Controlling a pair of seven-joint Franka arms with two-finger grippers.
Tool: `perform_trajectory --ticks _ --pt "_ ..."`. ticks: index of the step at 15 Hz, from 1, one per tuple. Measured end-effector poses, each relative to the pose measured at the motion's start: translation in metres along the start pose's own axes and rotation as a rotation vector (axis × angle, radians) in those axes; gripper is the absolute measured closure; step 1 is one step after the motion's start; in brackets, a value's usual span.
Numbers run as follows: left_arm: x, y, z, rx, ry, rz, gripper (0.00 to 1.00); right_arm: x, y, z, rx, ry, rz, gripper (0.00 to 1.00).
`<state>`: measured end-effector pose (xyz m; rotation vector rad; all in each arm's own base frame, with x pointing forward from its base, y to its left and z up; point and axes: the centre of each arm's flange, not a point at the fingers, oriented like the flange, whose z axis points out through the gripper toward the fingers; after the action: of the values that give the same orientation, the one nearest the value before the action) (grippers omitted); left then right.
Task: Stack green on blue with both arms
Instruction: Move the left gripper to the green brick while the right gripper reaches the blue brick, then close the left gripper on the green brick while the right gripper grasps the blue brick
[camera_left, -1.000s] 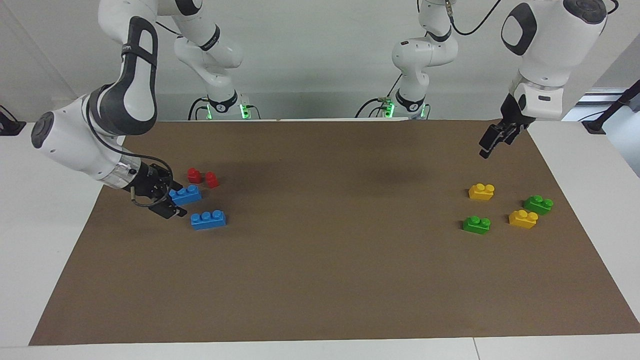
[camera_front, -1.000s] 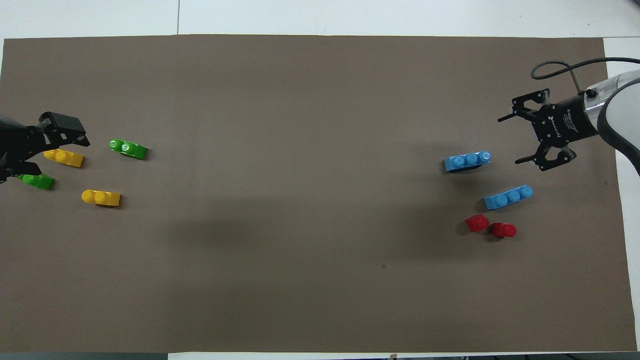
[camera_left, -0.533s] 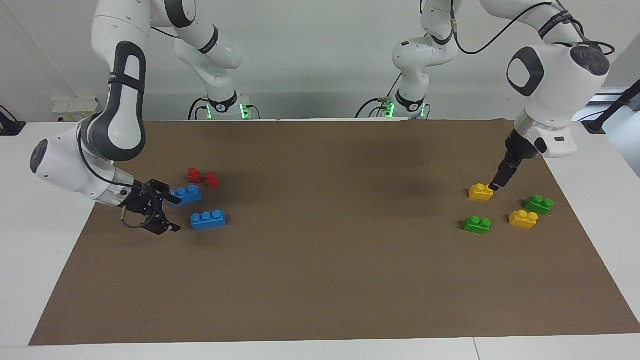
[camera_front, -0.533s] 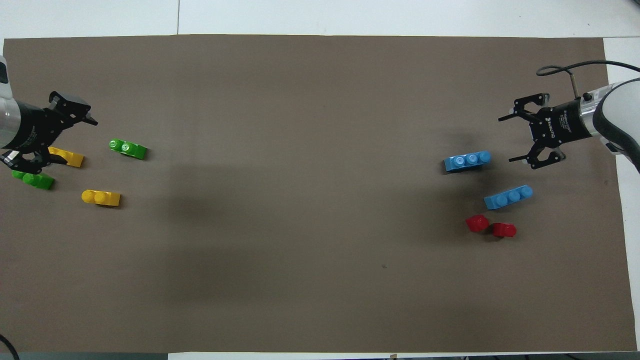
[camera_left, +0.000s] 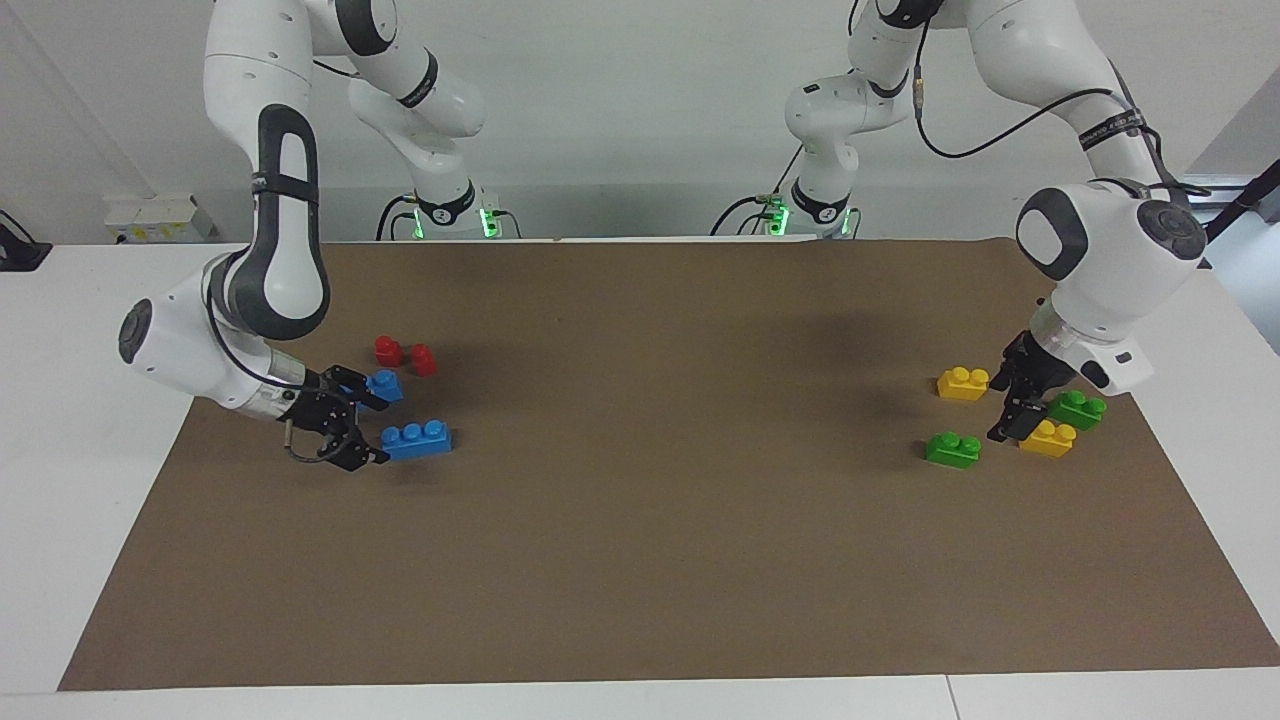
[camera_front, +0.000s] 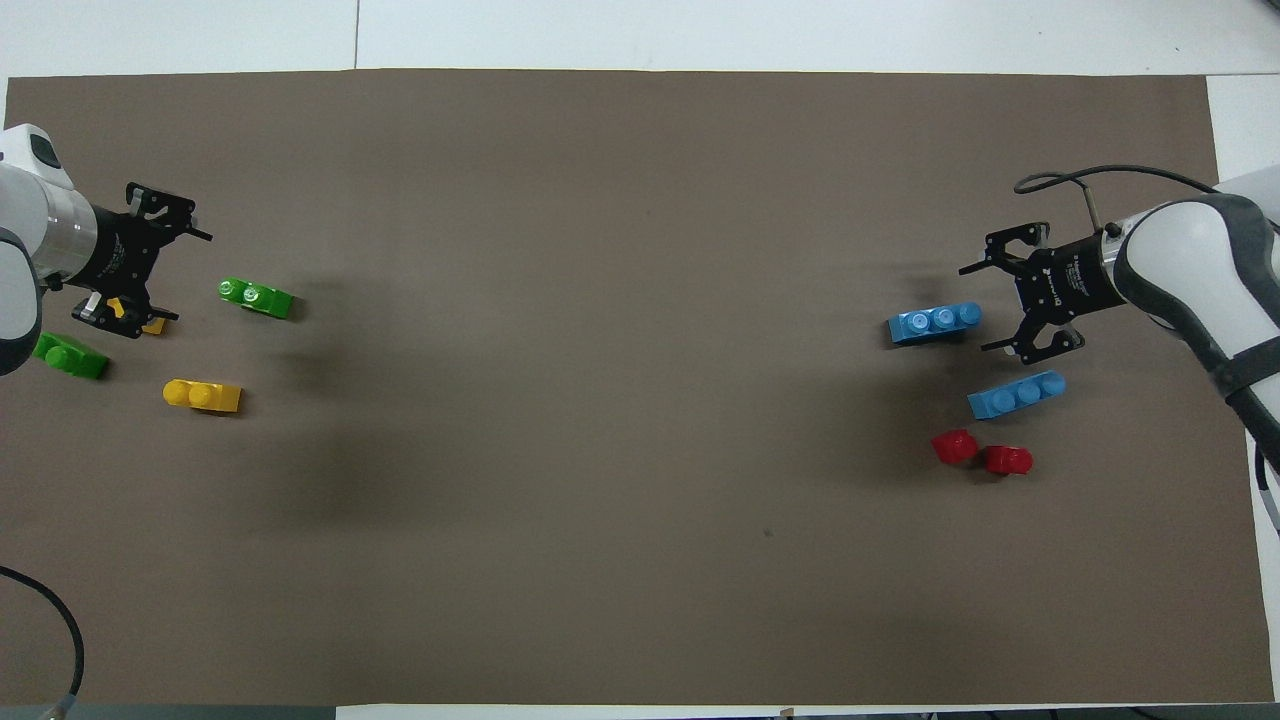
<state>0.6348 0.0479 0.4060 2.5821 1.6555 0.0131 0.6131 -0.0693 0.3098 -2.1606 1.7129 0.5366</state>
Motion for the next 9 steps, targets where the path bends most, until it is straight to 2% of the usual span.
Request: perform_trajectory --ticks 5,9 --pt "0.012 0.008 0.048 -0.014 -0.003 -0.187 0.0 0.004 0.0 0.009 0.004 0.009 -0.01 0.0" --pt "0.014 0.011 0.066 -0.025 -0.003 -0.24 0.0 0.006 -0.001 0.023 0.008 0.024 -0.017 0.0"
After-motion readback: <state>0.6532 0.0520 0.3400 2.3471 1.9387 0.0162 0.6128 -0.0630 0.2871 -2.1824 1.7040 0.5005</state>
